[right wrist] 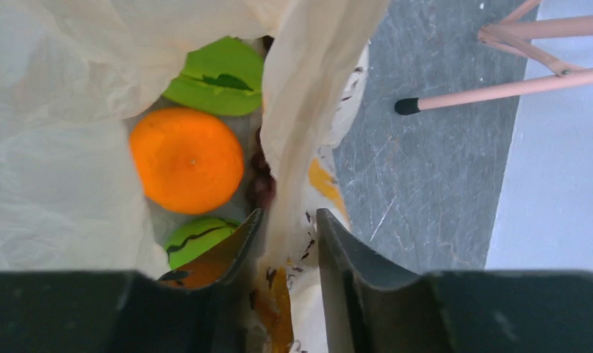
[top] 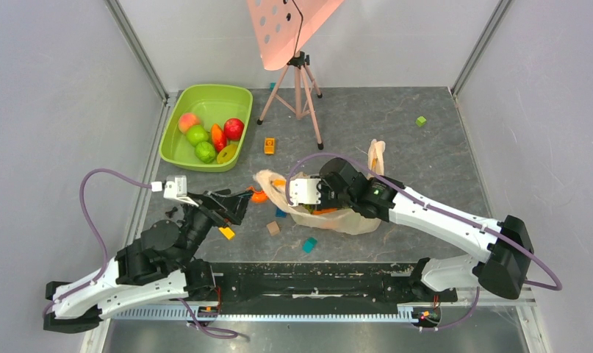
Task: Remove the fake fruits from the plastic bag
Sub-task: Adjust the plastic bag at the center of the board.
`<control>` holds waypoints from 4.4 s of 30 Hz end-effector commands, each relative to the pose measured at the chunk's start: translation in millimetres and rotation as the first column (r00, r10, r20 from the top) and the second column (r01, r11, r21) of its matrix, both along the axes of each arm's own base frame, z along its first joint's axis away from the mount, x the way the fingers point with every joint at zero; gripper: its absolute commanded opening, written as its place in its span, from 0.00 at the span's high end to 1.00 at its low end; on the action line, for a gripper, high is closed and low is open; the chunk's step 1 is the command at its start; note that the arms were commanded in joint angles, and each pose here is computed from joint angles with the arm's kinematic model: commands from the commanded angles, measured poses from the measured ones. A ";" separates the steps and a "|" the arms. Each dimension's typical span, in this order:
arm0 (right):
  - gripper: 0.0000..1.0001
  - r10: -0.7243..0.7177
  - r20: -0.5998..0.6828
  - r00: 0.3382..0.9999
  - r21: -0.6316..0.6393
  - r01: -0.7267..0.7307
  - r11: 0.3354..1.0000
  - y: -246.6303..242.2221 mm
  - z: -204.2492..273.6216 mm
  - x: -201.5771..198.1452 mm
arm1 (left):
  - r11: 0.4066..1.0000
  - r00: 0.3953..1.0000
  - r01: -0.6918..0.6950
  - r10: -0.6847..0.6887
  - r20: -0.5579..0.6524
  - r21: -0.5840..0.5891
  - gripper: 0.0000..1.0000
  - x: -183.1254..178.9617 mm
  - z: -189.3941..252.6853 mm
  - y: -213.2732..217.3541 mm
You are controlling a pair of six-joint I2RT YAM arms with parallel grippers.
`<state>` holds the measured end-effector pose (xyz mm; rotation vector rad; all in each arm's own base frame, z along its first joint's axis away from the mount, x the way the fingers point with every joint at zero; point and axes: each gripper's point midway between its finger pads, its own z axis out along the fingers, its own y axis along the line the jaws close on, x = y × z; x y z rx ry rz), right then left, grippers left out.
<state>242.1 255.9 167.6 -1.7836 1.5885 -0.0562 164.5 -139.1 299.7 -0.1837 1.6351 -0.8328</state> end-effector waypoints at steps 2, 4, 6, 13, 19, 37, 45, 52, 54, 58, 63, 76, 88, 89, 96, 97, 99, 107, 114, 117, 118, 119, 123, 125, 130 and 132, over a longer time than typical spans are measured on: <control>0.95 -0.096 0.082 0.992 0.206 0.077 0.976 25.8 61.4 21.2 | 1.000 0.995 -0.007 0.005 0.095 0.020 0.05 -2.0 27.4 17.0; 1.00 -0.115 0.077 0.990 0.262 0.092 0.961 30.6 77.9 22.2 | 0.998 0.987 0.027 -0.034 0.154 0.050 0.09 -5.1 45.4 14.4; 1.00 -0.136 0.058 0.989 0.315 0.111 0.943 35.1 91.3 21.8 | 0.992 0.974 0.065 -0.086 0.208 0.105 0.13 -8.3 66.1 7.9; 1.00 -0.230 -0.002 0.973 0.421 0.209 0.883 46.1 129.5 30.0 | 0.925 0.900 0.272 -0.342 0.271 0.264 0.26 -19.7 112.5 -64.1; 1.00 -0.433 0.018 0.901 0.450 0.379 0.809 28.1 177.1 58.0 | 0.920 0.867 0.329 -0.384 0.317 0.213 0.28 -24.2 130.5 -86.3; 1.00 -0.813 0.082 0.576 0.450 0.707 0.546 -35.7 213.6 82.9 | 0.898 0.850 0.350 -0.424 0.314 0.265 0.30 -26.1 126.6 -94.2; 1.00 -0.743 -0.041 0.668 0.333 0.710 0.621 -20.9 110.6 62.7 | 0.918 0.922 0.287 -0.342 0.182 0.272 0.32 -6.9 47.5 -101.9; 1.00 -0.714 -0.137 0.687 0.375 0.703 0.604 -20.3 83.5 50.0 | 0.940 0.961 0.180 -0.230 0.151 0.289 0.25 9.9 14.8 -92.4; 1.00 -0.703 -0.163 0.692 0.391 0.700 0.598 -19.9 81.0 47.1 | 0.945 0.967 0.149 -0.200 0.157 0.290 0.22 14.8 12.0 -91.4; 1.00 -0.662 -0.228 0.714 0.430 0.683 0.590 -15.2 79.1 41.3 | 0.943 0.961 0.140 -0.203 0.189 0.301 0.19 20.3 13.8 -103.9; 1.00 -0.601 -0.300 0.740 0.480 0.662 0.576 -5.2 83.3 32.6 | 0.944 0.964 0.094 -0.166 0.208 0.317 0.15 33.9 7.0 -121.4; 1.00 -0.509 -0.367 0.779 0.543 0.624 0.562 1.5 94.0 16.9 | 0.924 0.985 0.078 -0.129 0.112 0.375 0.12 87.1 -52.4 -143.6; 1.00 -0.478 -0.384 0.790 0.586 0.609 0.534 2.4 98.8 17.9 | 0.875 0.942 0.302 -0.334 0.019 0.379 0.19 91.4 -97.8 -185.2; 1.00 -0.480 -0.378 0.792 0.595 0.605 0.529 2.2 102.3 19.7 | 0.874 0.941 0.311 -0.338 0.007 0.373 0.19 88.8 -103.0 -185.2; 1.00 -0.375 -0.361 0.854 0.654 0.518 0.551 18.1 128.9 15.8 | 0.854 0.928 0.359 -0.370 -0.046 0.378 0.23 53.8 -131.6 -182.5; 1.00 -0.346 -0.367 0.863 0.652 0.504 0.566 22.3 129.0 11.9 | 0.848 0.924 0.368 -0.378 -0.052 0.382 0.23 46.6 -135.3 -184.0; 1.00 -0.273 -0.388 0.880 0.654 0.472 0.592 30.9 129.2 1.2 | 0.840 0.921 0.375 -0.384 -0.059 0.392 0.23 34.1 -140.6 -187.0; 1.00 -0.193 -0.409 0.892 0.672 0.437 0.598 19.0 116.6 -27.6 | 0.839 0.918 0.392 -0.381 -0.108 0.377 0.27 -9.5 -170.1 -183.0; 1.00 -0.087 -0.400 0.912 0.685 0.361 0.632 11.5 93.2 -56.0 | 0.843 0.928 0.374 -0.344 -0.145 0.388 0.28 -27.7 -197.1 -173.1; 1.00 -0.028 -0.409 0.912 0.681 0.326 0.655 9.5 73.8 -71.6 | 0.876 0.953 0.302 -0.281 -0.111 0.375 0.22 -18.2 -187.8 -161.1; 1.00 -0.020 -0.417 0.909 0.676 0.325 0.661 8.8 66.5 -75.0 | 0.884 0.959 0.284 -0.268 -0.096 0.372 0.20 -15.8 -182.1 -158.3; 1.00 -0.019 -0.426 0.905 0.669 0.329 0.667 7.6 58.3 -78.2 | 0.891 0.965 0.260 -0.251 -0.074 0.372 0.19 -12.6 -174.6 -154.8; 1.00 -0.042 -0.462 0.886 0.631 0.362 0.686 3.2 29.6 -85.0 | 0.907 0.985 0.158 -0.175 0.009 0.391 0.11 2.0 -142.2 -140.8; 1.00 -0.049 -0.461 0.886 0.628 0.365 0.688 1.7 21.2 -87.2 | 0.908 0.992 0.093 -0.121 0.044 0.409 0.09 12.3 -130.0 -131.1; 1.00 -0.026 -0.469 0.883 0.660 0.370 0.654 2.5 19.5 -94.9 | 0.899 0.998 -0.016 -0.014 0.065 0.438 0.09 44.0 -118.7 -112.6; 1.00 -0.010 -0.470 0.882 0.664 0.362 0.654 3.9 20.3 -98.8 | 0.896 0.998 -0.048 0.025 0.058 0.441 0.08 60.4 -118.1 -106.4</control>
